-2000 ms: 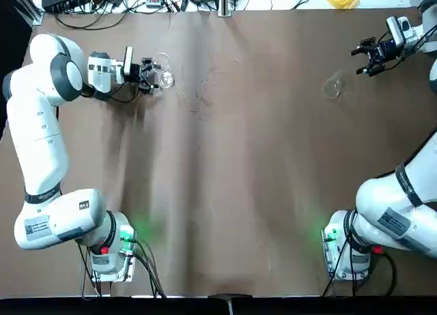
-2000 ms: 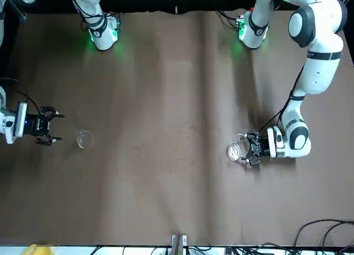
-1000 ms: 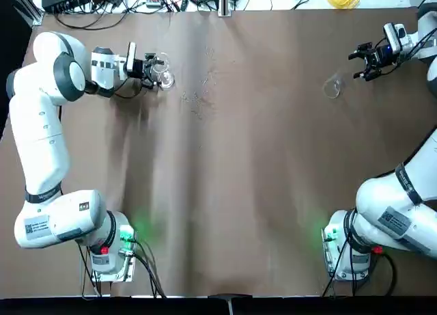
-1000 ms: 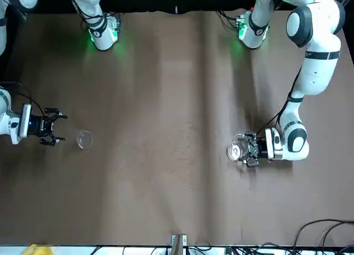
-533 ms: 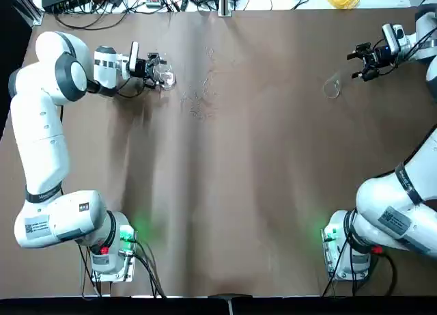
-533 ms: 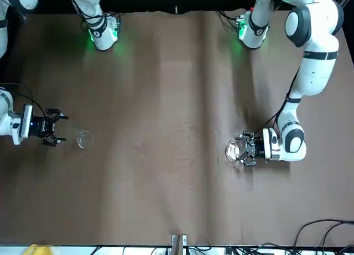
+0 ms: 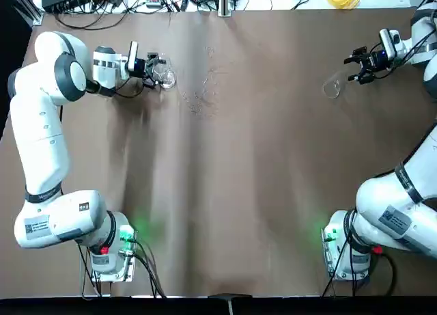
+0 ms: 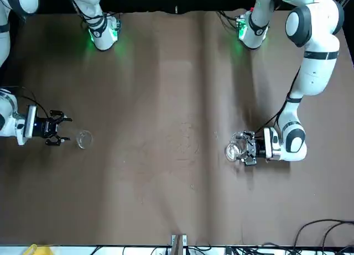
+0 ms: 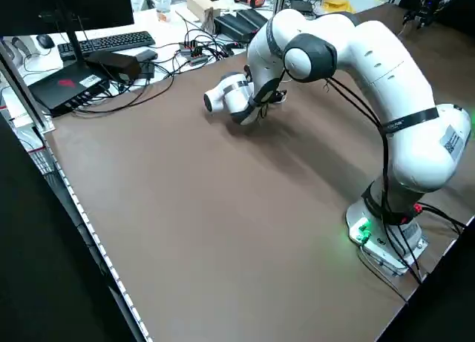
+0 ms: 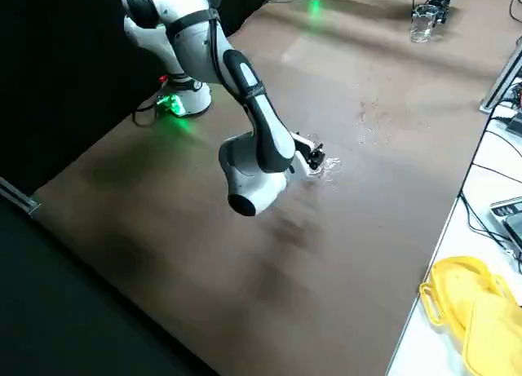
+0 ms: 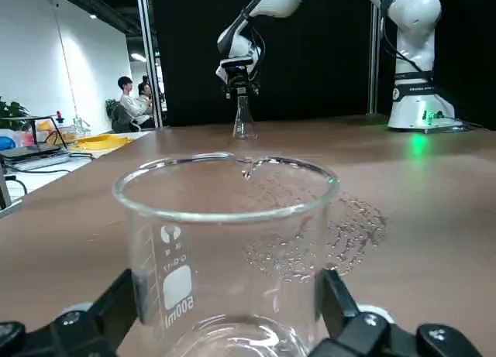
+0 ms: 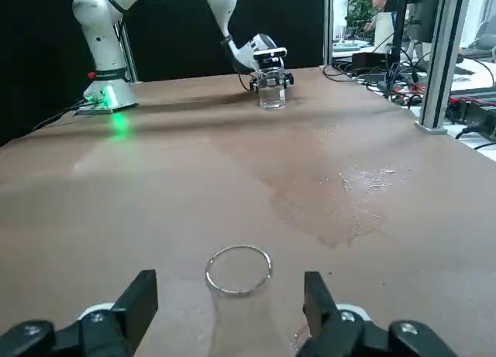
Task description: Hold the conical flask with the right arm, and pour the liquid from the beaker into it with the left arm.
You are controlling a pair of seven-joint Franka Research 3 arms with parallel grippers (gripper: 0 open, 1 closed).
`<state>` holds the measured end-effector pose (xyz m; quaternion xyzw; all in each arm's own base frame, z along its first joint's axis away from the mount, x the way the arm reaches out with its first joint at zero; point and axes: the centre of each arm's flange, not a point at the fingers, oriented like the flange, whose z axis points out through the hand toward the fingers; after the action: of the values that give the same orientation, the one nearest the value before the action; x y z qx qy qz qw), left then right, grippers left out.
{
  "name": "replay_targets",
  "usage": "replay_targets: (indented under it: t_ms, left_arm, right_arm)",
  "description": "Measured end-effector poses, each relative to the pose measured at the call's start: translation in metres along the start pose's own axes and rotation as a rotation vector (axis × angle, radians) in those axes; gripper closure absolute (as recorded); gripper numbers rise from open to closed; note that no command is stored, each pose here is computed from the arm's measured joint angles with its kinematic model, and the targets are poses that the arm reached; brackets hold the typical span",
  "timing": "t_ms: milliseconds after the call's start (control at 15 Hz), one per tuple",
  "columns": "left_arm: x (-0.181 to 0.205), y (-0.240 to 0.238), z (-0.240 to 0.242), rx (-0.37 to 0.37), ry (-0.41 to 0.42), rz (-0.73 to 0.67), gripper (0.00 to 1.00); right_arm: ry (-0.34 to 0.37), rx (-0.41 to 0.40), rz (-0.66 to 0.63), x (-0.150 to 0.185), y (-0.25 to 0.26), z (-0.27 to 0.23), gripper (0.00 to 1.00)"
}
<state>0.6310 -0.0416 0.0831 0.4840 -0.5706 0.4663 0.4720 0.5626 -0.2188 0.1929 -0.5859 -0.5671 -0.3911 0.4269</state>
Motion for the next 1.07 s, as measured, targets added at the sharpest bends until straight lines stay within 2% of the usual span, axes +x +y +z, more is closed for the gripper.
replay_targets:
  t_ms: [200,333,400,467,733,933,1000,1067]
  left_arm:
    - [0.0,0.0,0.002,-0.003,0.001,0.002,0.0]
    - [-0.001,0.0,0.004,-0.005,0.004,0.005,0.0]
    - [-0.003,0.0,0.005,-0.004,0.006,0.004,0.0]
    - [-0.004,0.0,0.006,0.0,0.01,0.002,0.0]
    - [-0.005,0.0,0.015,0.01,0.03,-0.003,0.0]
    - [-0.005,-0.004,0.03,0.017,0.046,0.0,0.0]
    - [-0.005,-0.004,0.033,0.017,0.048,0.0,0.0]
    - [-0.006,-0.004,0.033,0.017,0.047,-0.001,0.0]
  right_arm:
    - [0.005,0.005,0.0,-0.002,0.0,0.004,0.15]
    - [0.009,0.014,0.001,-0.004,0.001,0.01,0.25]
    - [0.012,0.02,0.003,-0.006,0.001,0.013,0.26]
    - [0.015,0.024,0.004,-0.008,0.002,0.016,0.33]
    - [0.019,0.034,0.006,-0.012,0.002,0.022,0.38]
    - [0.019,0.033,0.003,-0.012,0.002,0.022,0.46]
    - [0.02,0.033,-0.001,-0.012,0.002,0.022,0.54]
    - [0.02,0.033,-0.003,-0.012,0.002,0.022,0.56]
